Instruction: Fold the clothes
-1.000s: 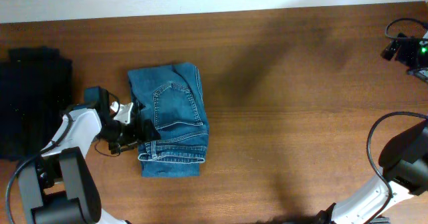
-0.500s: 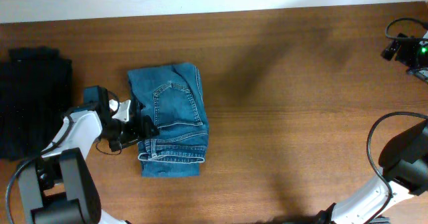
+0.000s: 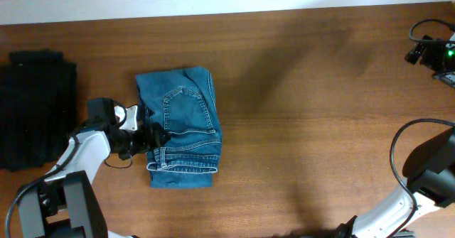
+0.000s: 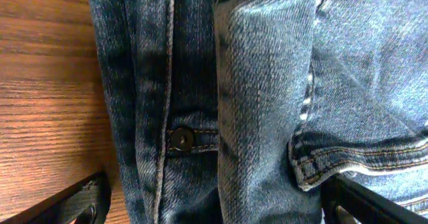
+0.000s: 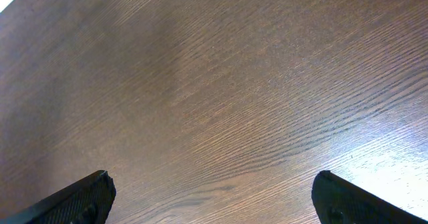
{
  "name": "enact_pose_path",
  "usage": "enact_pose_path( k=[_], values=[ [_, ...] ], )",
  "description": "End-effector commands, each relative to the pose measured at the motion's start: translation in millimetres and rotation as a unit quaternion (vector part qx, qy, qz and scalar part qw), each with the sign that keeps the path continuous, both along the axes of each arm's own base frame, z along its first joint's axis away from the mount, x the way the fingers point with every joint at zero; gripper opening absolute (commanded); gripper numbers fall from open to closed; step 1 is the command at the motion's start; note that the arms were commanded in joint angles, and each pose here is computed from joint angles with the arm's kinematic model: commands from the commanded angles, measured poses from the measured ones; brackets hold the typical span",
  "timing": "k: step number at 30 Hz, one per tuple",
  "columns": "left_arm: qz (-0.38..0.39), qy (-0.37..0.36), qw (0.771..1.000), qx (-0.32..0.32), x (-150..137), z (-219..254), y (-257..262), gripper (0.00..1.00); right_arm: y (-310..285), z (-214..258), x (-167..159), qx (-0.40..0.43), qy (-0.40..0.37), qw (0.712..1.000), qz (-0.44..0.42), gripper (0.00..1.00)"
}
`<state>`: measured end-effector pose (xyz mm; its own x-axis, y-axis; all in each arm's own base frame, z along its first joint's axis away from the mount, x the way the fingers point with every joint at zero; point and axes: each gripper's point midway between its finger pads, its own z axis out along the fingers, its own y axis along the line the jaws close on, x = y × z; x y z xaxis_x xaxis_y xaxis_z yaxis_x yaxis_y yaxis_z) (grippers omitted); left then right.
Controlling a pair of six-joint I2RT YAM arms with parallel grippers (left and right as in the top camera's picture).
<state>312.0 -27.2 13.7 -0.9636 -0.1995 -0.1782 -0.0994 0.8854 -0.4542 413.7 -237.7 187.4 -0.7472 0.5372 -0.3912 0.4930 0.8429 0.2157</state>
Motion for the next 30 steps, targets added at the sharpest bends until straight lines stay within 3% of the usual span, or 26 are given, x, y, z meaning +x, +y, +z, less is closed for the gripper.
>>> enact_pose_path(
  k=[1,20,30],
  values=[
    [0.012,0.079,0.997,0.009,-35.4,-39.4,1.8,0.99,-0.2,3.0,-0.6,-0.004,-0.001,1.0,0.001,0.99],
    [0.017,0.099,0.995,0.001,-40.3,-47.9,-0.4,0.99,-0.2,3.0,-0.6,-0.004,-0.001,1.0,0.001,0.99],
    [0.013,0.128,0.991,-0.043,-46.5,-69.1,-13.6,0.99,-0.2,3.0,-0.6,-0.004,-0.001,1.0,0.001,0.99]
  ],
)
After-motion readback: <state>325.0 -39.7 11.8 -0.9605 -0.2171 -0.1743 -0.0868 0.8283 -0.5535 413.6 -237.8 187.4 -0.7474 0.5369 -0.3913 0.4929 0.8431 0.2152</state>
